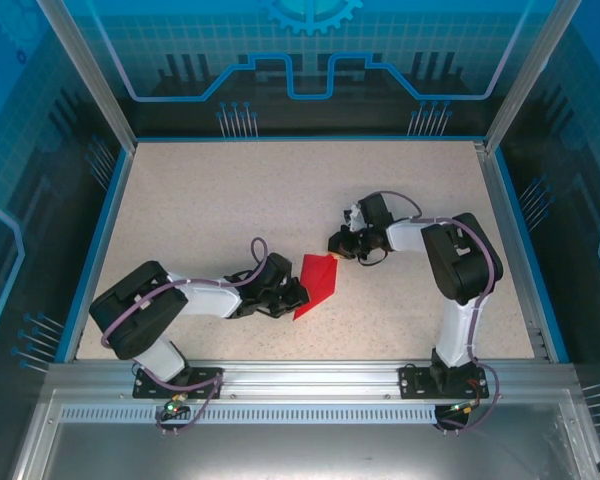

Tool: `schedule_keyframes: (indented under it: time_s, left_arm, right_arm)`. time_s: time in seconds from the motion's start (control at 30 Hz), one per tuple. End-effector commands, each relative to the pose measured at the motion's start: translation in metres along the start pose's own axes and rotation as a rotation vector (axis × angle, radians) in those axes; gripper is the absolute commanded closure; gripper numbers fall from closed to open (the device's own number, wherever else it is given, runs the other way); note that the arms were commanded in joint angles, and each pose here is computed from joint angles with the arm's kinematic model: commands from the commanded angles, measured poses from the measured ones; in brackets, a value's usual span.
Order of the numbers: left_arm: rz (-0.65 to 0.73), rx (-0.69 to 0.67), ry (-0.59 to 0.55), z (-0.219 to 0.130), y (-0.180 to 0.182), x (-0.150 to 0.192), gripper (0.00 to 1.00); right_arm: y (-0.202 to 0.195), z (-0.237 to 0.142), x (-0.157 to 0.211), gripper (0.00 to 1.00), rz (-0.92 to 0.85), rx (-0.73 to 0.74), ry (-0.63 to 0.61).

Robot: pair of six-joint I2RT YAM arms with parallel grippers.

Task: Fold a paper plane with a square sheet of paper (pick it up from the middle)
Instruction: Fourth fold the wing at the center of the table.

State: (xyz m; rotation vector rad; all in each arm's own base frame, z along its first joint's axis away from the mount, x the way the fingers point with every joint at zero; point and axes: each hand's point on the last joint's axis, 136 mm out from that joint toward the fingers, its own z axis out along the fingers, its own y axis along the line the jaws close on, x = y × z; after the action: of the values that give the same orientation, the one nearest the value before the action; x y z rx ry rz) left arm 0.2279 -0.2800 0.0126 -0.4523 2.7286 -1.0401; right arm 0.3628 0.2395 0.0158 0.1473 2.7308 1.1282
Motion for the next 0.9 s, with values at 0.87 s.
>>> schedule_keyframes:
  time_s: [0.87]
  left_arm:
    - [0.246,-0.275,0.013,-0.039,-0.016,-0.035,0.59]
  right_arm:
    - [0.014,-0.051,0.11,0.53,0.023,0.034,0.045]
